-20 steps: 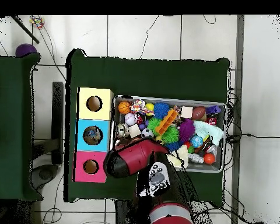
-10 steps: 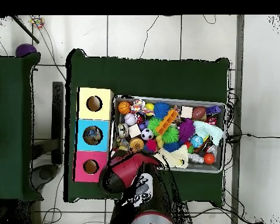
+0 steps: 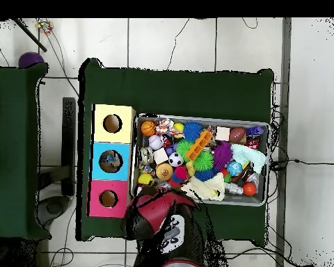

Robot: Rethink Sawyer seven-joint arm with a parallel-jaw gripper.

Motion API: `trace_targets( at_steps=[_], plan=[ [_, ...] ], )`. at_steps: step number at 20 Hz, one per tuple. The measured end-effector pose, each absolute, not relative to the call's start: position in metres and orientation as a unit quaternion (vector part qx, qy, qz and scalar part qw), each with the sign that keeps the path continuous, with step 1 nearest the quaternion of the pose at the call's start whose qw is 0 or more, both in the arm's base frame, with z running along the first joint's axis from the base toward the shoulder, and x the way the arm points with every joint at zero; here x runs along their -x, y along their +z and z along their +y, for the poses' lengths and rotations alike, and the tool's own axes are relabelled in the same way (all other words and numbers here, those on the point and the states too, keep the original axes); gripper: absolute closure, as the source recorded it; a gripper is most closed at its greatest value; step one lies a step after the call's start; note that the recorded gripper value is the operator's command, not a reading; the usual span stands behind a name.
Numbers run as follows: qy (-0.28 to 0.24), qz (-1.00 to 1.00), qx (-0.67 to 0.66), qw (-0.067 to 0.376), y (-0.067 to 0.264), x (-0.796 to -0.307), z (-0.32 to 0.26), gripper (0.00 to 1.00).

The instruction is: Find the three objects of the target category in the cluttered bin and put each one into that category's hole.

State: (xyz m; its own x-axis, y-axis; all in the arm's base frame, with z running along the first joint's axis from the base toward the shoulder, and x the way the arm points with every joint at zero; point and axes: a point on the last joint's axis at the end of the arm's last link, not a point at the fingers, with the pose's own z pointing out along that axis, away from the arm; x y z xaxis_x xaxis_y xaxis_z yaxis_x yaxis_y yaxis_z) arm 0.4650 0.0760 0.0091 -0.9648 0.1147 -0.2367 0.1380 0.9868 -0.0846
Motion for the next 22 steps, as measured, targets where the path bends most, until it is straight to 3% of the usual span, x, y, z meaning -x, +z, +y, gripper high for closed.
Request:
trace_targets(
  at_steps=[13,14,22],
  plan=[
    [-0.048,0.991,-0.08,0.094,0.004,-0.436,0.063,1.0],
    [-0.049,0.991,-0.088,0.094,0.004,-0.437,0.057,0.0],
    [-0.046,0.989,-0.105,0.093,0.003,-0.44,0.038,0.0]
  ],
)
